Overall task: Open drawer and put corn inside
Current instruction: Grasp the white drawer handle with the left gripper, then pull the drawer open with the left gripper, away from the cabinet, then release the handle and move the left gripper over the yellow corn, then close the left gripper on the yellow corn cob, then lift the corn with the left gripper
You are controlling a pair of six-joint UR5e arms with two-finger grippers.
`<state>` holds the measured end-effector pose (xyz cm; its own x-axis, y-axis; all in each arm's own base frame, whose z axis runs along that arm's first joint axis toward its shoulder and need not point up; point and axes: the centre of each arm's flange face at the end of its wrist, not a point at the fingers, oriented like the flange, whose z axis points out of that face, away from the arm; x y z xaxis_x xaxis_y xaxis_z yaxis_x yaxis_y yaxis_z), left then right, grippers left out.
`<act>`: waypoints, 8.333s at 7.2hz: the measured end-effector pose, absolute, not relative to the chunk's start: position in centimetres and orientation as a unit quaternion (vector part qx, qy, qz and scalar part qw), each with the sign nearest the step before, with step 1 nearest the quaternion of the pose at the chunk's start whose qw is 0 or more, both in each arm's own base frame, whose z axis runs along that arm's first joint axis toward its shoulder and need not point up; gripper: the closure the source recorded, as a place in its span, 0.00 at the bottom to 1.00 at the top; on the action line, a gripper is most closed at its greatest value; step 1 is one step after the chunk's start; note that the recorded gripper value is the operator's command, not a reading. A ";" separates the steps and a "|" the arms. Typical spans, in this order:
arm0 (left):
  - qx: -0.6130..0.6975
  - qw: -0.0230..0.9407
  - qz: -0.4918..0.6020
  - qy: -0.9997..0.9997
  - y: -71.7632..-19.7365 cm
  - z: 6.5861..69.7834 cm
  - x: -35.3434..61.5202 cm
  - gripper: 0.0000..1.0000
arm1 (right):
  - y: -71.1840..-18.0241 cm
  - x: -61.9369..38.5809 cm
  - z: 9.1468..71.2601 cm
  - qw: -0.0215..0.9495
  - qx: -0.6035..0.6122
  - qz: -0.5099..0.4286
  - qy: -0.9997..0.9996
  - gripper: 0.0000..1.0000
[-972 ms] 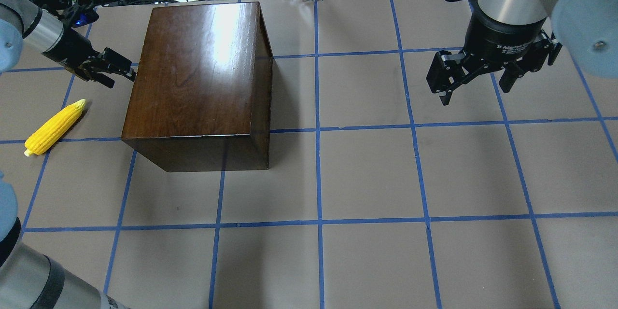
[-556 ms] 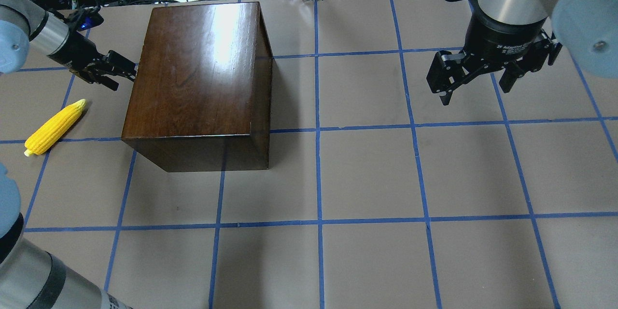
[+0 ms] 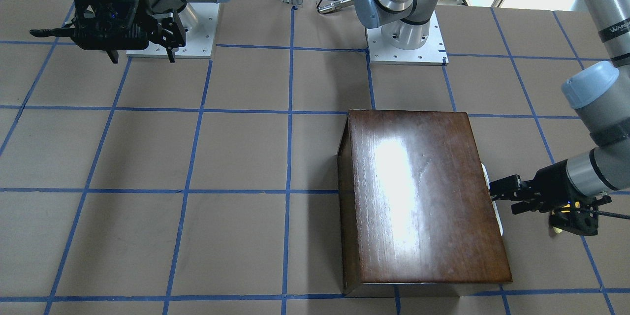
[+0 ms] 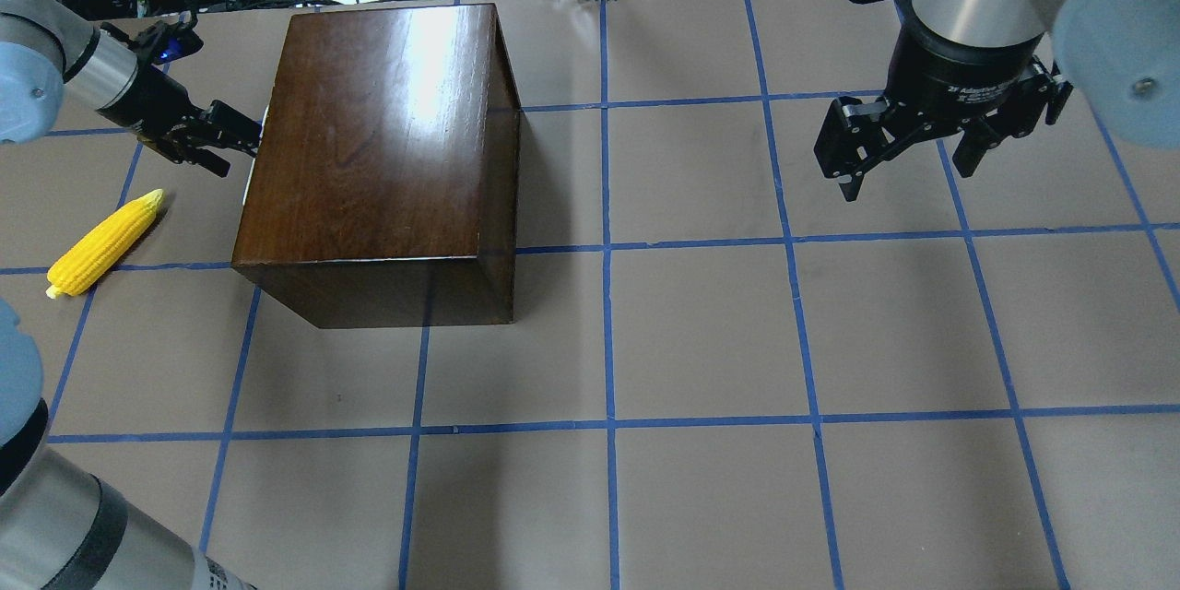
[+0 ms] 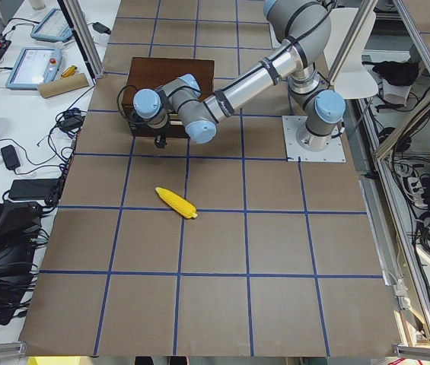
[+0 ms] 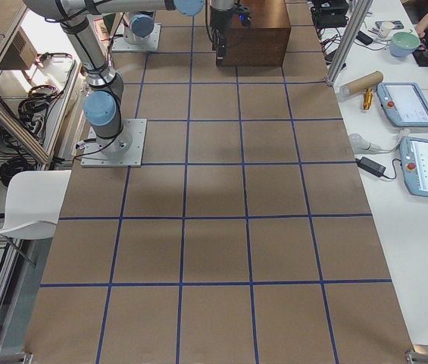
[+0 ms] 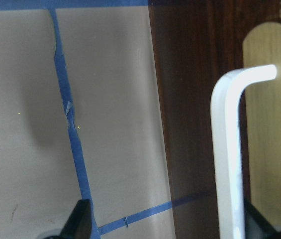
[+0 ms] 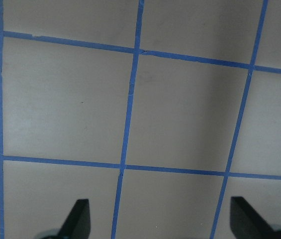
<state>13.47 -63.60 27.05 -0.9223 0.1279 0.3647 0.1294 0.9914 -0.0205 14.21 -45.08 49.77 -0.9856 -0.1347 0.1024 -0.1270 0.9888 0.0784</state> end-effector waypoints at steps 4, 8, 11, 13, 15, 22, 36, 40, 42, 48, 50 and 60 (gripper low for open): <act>-0.062 0.183 -0.003 -0.981 -63.5 27.0 14.2 0.00 | -45.1 14.2 49.8 0.054 0.065 -0.036 -0.996 0.00; -0.046 0.179 -0.004 -0.983 -62.7 26.7 16.7 0.00 | -45.1 14.2 49.8 0.054 0.065 -0.036 -0.996 0.00; -0.034 0.163 -0.010 -0.986 -62.0 26.8 18.9 0.00 | -45.1 14.2 49.8 0.054 0.065 -0.036 -0.996 0.00; -0.030 0.160 -0.007 -0.987 -61.9 27.1 19.7 0.00 | -45.1 14.2 49.8 0.054 0.065 -0.036 -0.996 0.00; -0.022 0.160 -0.004 -0.987 -61.6 27.1 20.9 0.00 | -45.0 14.2 49.8 0.054 0.065 -0.035 -0.996 0.00; 0.001 0.159 0.002 -0.987 -60.5 27.3 23.9 0.00 | -45.1 14.2 49.8 0.054 0.065 -0.036 -0.996 0.00; -0.009 0.002 -0.027 -1.000 -58.8 29.9 30.7 0.00 | -45.1 14.2 49.8 0.054 0.065 -0.036 -0.996 0.00; -0.042 0.001 -0.029 -0.999 -57.2 23.7 33.3 0.00 | -45.1 14.2 49.8 0.054 0.066 -0.036 -0.996 0.00; -0.067 0.002 -0.030 -0.997 -57.3 21.0 33.6 0.00 | -45.1 14.2 49.8 0.054 0.066 -0.036 -0.996 0.00; -0.076 0.010 -0.039 -0.996 -57.8 16.5 34.0 0.00 | -45.0 14.2 49.8 0.054 0.065 -0.035 -0.996 0.00; -0.076 0.010 -0.040 -0.996 -57.8 16.3 34.1 0.23 | -45.0 14.2 49.8 0.054 0.065 -0.035 -0.996 0.00; -0.067 0.004 -0.037 -0.997 -57.8 17.1 34.0 1.00 | -45.1 14.2 49.8 0.054 0.065 -0.036 -0.996 0.00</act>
